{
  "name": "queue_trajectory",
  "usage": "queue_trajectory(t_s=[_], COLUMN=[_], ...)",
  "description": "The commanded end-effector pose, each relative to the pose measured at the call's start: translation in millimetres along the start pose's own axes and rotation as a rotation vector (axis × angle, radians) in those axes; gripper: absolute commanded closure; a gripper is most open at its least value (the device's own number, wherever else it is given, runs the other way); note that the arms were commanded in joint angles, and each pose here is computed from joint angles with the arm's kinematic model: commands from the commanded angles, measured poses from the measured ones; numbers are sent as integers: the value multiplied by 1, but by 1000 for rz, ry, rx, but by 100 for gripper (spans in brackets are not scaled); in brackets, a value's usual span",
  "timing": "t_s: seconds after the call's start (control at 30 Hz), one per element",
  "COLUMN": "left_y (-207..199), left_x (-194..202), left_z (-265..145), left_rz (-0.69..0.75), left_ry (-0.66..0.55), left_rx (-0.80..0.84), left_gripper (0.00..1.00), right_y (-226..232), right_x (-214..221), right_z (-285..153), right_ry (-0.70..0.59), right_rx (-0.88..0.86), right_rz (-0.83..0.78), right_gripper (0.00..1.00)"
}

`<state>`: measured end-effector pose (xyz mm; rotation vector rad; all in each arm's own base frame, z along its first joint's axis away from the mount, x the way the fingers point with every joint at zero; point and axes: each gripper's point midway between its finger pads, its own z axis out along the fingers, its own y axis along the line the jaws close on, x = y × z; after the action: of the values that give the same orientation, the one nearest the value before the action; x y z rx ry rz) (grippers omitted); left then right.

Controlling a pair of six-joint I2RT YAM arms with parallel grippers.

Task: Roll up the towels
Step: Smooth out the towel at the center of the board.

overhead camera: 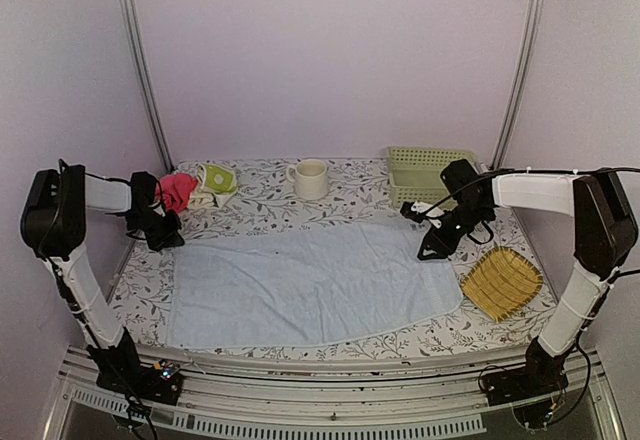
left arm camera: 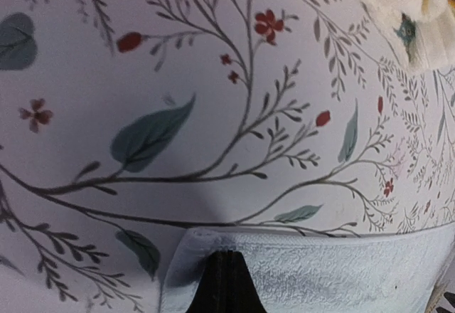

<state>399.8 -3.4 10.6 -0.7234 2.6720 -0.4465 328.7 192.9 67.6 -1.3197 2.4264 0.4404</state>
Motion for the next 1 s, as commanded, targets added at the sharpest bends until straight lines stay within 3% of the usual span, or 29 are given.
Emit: queue_trajectory(t_s=[0.0, 0.2, 0.33, 0.43, 0.63, 0.8, 0.97], left_y=[21, 21, -12, -54, -111, -97, -70], left_x=[-16, -47, -52, -39, 49, 132, 170], left_z=[-3, -12, -29, -56, -83, -74, -65], left_rz=[-8, -9, 43, 170, 381, 405, 370], left_ry=[-7, -65, -91, -128, -51, 95, 162], left_rx=[-63, -65, 60, 139, 167, 173, 150], left_gripper=[100, 100, 100, 100, 100, 100, 100], right_y=[-1, 2, 8, 21, 55, 75, 73], right_x=[0, 0, 0, 3, 34, 70, 94], right_z=[5, 1, -7, -12, -22, -20, -8], right_ry=[-10, -9, -20, -37, 1, 80, 182], right_rx=[-5, -15, -23, -63, -144, -161, -144], right_rz=[-13, -20, -31, -37, -121, -224, -258], right_gripper=[60, 59, 59, 59, 63, 64, 66])
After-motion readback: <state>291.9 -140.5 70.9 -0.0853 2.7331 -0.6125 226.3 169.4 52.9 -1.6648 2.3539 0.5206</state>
